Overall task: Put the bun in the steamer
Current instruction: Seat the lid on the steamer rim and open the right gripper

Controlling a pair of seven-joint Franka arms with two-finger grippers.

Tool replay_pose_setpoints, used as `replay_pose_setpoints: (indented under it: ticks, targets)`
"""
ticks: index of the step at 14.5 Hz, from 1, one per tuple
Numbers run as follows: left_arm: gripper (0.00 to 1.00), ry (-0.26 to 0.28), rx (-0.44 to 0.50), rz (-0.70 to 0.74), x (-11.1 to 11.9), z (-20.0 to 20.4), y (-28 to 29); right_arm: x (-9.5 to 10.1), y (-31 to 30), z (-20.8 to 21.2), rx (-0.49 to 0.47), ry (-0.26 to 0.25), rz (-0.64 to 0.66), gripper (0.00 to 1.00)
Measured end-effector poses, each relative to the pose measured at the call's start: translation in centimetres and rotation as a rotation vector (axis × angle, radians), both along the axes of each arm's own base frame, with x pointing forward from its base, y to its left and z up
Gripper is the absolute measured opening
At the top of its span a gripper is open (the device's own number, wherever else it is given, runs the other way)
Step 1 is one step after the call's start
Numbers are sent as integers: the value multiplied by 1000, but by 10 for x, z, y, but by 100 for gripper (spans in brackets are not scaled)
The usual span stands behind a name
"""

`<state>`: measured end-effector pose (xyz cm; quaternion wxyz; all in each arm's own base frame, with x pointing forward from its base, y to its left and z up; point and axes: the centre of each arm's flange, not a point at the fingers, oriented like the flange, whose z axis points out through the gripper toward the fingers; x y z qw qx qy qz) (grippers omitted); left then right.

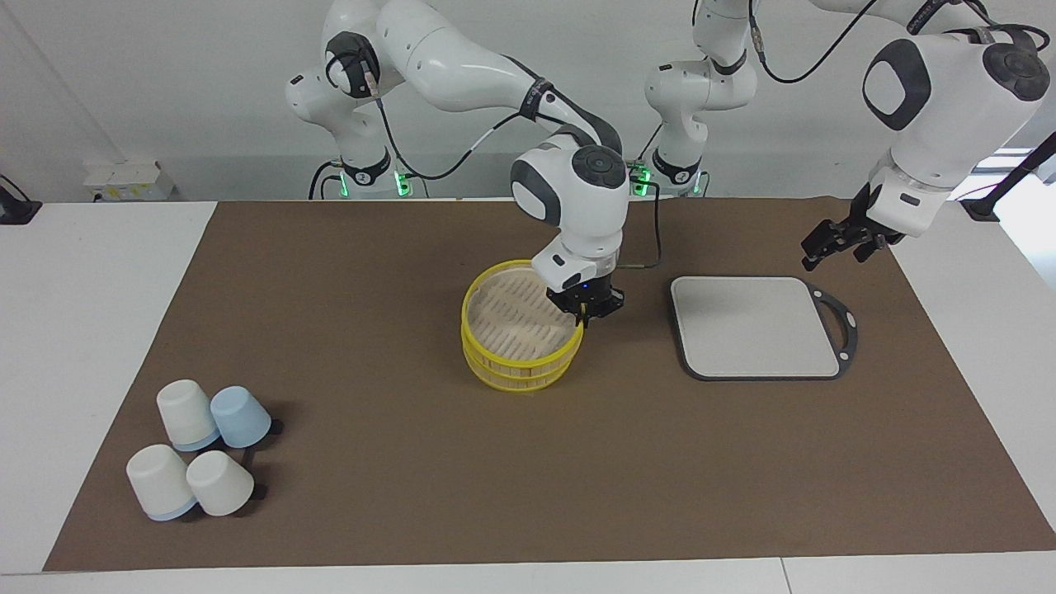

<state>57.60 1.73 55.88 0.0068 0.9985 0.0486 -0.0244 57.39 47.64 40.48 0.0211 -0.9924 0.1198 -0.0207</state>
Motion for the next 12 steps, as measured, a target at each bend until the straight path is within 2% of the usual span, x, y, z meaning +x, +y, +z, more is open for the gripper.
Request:
replay_pose_setpoints:
  ticks: [6, 12]
  targets:
    - [100, -19, -2, 2, -12, 22, 1, 0, -5, -7, -12, 12, -5, 10]
    - [100, -18, -3, -5, -13, 22, -2, -5, -8, -4, -15, 16, -3, 10]
